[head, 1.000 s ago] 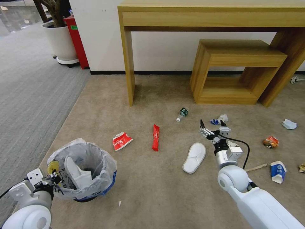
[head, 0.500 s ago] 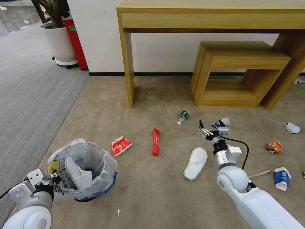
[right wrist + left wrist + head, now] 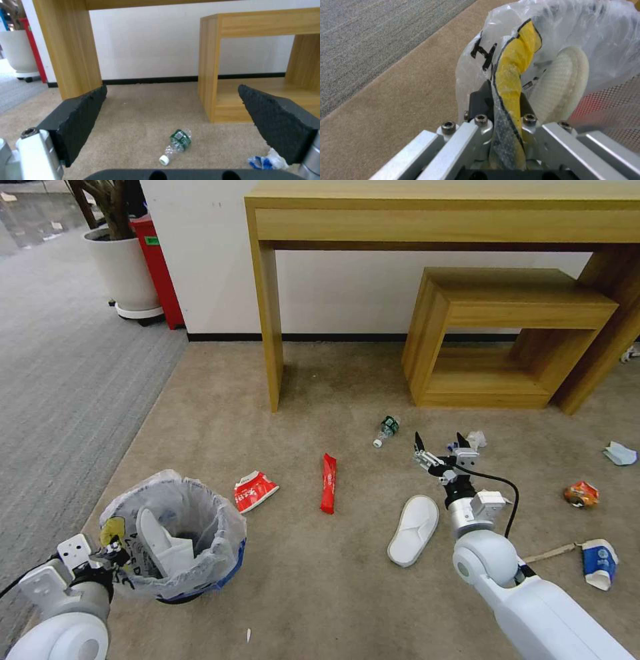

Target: Pick up the trash bin and place the garbage on the floor into it.

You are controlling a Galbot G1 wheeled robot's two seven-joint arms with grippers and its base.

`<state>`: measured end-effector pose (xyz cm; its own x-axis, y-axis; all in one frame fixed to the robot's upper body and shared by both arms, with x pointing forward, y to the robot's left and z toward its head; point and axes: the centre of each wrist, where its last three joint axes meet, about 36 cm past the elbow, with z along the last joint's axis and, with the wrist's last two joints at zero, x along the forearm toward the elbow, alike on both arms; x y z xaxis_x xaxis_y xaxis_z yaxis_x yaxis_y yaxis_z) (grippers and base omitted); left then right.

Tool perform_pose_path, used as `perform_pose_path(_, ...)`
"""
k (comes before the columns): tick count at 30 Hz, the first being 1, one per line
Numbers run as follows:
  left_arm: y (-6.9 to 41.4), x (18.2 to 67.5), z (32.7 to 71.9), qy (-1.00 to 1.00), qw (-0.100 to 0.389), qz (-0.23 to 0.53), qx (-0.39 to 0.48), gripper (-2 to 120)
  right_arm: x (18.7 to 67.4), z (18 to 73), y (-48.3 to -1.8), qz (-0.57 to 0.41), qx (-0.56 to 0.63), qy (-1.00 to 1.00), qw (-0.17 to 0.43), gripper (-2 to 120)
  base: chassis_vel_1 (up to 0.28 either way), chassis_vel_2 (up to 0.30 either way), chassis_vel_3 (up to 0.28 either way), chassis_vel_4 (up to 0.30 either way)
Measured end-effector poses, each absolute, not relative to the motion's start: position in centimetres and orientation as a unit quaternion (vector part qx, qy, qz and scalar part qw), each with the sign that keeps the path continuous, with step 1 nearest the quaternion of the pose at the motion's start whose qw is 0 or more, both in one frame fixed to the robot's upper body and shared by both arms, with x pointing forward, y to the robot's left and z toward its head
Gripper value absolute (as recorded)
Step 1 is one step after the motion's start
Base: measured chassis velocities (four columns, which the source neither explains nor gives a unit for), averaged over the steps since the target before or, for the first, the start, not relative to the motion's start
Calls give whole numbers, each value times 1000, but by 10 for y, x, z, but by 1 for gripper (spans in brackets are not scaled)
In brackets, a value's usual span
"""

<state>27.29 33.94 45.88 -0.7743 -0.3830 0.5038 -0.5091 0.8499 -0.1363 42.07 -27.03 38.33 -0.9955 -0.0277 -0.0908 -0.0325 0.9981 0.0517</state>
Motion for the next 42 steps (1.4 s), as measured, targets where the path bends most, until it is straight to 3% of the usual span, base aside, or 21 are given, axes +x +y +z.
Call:
perform_pose_path(9,337,273,456,-932,236,136,239,3,414,391,-258,53,2,999,-2,100,0,0,0,0)
perform_pose_path(24,333,272,448,-929,239,143,245,3,411,402,-231,130,35,971,-198,100,0,0,0,0)
perform_pose_path(42,336,274,444,-928,239,142,247,3,437,303,-266,104,131,940,-298,100,0,0,0,0)
